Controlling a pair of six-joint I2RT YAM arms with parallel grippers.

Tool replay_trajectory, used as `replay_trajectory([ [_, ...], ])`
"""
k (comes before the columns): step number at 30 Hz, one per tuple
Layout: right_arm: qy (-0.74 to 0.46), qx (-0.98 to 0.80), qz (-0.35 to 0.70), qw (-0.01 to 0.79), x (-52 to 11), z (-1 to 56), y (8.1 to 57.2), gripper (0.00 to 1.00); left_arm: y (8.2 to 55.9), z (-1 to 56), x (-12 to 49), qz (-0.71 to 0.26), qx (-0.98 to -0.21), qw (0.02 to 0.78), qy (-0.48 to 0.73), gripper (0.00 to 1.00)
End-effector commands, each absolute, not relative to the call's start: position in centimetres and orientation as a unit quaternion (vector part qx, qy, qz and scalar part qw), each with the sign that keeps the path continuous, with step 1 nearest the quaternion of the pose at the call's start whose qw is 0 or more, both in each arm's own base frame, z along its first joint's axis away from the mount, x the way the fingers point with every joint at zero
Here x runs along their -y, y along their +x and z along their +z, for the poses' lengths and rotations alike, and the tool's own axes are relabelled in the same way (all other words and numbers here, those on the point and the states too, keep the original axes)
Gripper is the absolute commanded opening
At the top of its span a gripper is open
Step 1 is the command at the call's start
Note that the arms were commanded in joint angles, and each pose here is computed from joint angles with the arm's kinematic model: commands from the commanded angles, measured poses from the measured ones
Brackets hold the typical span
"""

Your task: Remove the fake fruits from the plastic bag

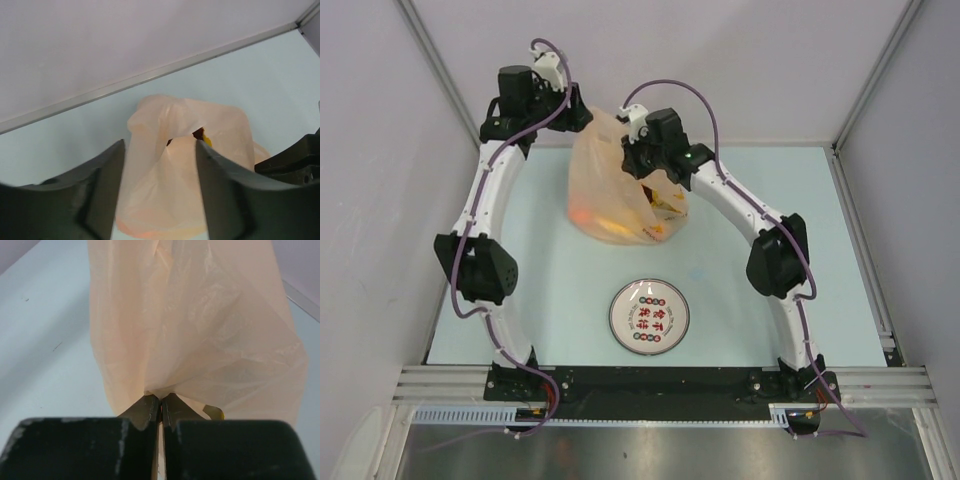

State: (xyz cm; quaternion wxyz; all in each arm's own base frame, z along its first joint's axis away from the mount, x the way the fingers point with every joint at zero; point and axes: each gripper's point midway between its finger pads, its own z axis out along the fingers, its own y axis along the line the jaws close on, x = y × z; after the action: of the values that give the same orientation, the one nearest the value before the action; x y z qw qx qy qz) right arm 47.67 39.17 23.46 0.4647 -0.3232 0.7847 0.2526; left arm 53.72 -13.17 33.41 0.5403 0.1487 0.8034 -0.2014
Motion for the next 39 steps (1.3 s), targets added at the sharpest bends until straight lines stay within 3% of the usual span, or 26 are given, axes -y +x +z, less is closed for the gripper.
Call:
replay_trajectory([
  [1,-0.287,-0.759,0.252,0.527,-36.2,29.1,50.8,0.00,49.9,41.9,10.9,-0.161,-0.755,0.621,0.134,0.70],
  [3,-0.267,-0.756,0.269,0.534,-33.7,30.7,52.0,0.00,48.1,41.8,11.7,-0.181,-0.742,0.625,0.161,0.74],
  [4,-0.263,-0.748,0.304,0.529,-33.6,31.7,51.8,0.00,45.3,45.9,12.1,-0.183,-0.693,0.672,0.185,0.75],
  [5,-0.261,-0.743,0.323,0.525,-33.1,32.2,51.8,0.00,44.4,43.0,13.4,-0.195,-0.699,0.655,0.212,0.71],
  [7,-0.261,-0.729,0.385,0.502,-32.1,33.1,51.4,0.00,40.5,43.5,16.2,-0.227,-0.657,0.658,0.291,0.69],
  [11,-0.246,-0.724,0.420,0.489,-30.7,33.9,51.4,0.00,37.9,36.9,22.9,-0.269,-0.690,0.573,0.350,0.75],
  [18,-0.215,-0.732,0.428,0.485,-30.0,33.7,52.5,0.00,42.4,28.9,27.3,-0.145,-0.780,0.535,0.292,0.79],
  [23,-0.201,-0.739,0.424,0.484,-29.7,33.0,53.4,0.00,45.3,25.6,24.6,-0.002,-0.820,0.532,0.212,0.84],
  [29,-0.180,-0.741,0.434,0.480,-28.4,32.7,54.5,0.00,47.1,24.3,24.2,0.045,-0.815,0.533,0.221,0.88],
  [39,-0.162,-0.743,0.440,0.477,-27.7,32.2,55.6,0.00,49.8,17.5,23.9,0.122,-0.827,0.481,0.263,0.86],
])
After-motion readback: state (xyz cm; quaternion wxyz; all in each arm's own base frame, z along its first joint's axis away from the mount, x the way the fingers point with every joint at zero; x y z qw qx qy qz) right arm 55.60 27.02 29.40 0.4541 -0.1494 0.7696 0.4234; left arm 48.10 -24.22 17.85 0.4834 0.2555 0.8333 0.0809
